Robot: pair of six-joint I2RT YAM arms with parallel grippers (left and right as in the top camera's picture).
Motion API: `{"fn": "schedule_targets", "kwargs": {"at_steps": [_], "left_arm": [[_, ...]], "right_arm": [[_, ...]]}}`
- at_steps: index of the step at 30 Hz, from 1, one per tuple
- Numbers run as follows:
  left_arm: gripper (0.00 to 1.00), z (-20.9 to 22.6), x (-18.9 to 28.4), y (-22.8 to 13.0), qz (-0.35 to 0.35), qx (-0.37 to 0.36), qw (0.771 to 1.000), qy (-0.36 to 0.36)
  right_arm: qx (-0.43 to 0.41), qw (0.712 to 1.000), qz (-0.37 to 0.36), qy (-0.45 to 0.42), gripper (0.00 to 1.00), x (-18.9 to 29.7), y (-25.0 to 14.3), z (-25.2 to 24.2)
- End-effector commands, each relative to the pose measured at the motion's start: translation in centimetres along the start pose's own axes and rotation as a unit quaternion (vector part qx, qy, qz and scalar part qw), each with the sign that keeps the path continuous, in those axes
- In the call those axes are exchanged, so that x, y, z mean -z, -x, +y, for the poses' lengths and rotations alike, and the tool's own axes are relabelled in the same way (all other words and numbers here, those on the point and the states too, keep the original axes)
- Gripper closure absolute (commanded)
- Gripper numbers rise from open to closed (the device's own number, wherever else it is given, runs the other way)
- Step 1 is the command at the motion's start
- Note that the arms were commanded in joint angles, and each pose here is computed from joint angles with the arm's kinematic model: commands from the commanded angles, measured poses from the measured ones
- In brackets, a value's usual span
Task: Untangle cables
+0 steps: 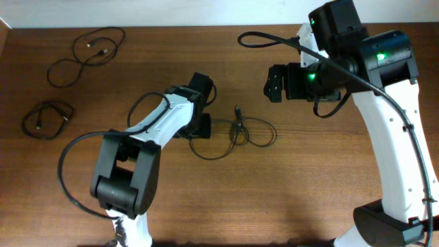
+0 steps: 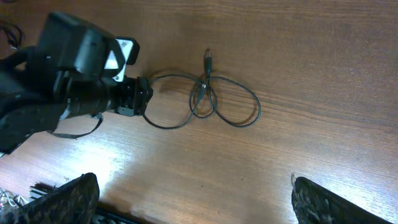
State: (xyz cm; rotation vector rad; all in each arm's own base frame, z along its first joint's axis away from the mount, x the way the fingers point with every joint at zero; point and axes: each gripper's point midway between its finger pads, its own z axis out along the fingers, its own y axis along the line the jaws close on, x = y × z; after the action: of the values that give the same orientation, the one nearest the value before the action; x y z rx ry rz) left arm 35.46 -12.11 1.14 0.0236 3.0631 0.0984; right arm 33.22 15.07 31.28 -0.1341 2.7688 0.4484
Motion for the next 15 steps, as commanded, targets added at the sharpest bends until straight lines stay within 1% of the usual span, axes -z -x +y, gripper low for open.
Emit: {"fn": "schedule_targets", "kwargs": {"at_steps": [1, 2, 3, 5, 6, 8, 11, 15], "left_arm": [[0.36, 0.39, -1.58, -0.60, 0.019, -0.006, 1.000, 0.015], [0.38, 0.41, -1.74, -0.67, 0.021, -0.006, 1.000, 0.016], [0.48, 0.47, -1.81, -0.70, 0.022, -0.007, 1.000, 0.018], [0.61, 0.58, -1.81, -0.64, 0.020, -0.006, 1.000, 0.021], [0.63, 0.58, -1.81, -0.64, 0.020, -0.006, 1.000, 0.021], [0.63, 0.57, -1.81, -0.65, 0.020, -0.006, 1.000, 0.021], [0.55, 0.57, -1.82, -0.59, 0.019, -0.006, 1.000, 0.021], [0.54, 0.82, -2.28, -1.02, 0.025, -0.003, 0.999, 0.019]], "right_arm": [[0.006, 1.000, 0.001, -0.004, 0.01, -0.26, 0.06, 0.03], [0.006, 1.000, 0.001, -0.003, 0.01, -0.26, 0.07, 0.03], [0.006, 1.000, 0.001, -0.004, 0.02, -0.26, 0.07, 0.03], [0.006, 1.000, 0.001, -0.004, 0.02, -0.26, 0.07, 0.03], [0.006, 1.000, 0.001, -0.004, 0.02, -0.26, 0.07, 0.03], [0.006, 1.000, 0.001, -0.003, 0.01, -0.26, 0.06, 0.03], [0.005, 1.000, 0.002, -0.004, 0.01, -0.26, 0.03, 0.02], [0.004, 1.000, 0.008, -0.006, 0.01, -0.26, -0.27, -0.07]]}}
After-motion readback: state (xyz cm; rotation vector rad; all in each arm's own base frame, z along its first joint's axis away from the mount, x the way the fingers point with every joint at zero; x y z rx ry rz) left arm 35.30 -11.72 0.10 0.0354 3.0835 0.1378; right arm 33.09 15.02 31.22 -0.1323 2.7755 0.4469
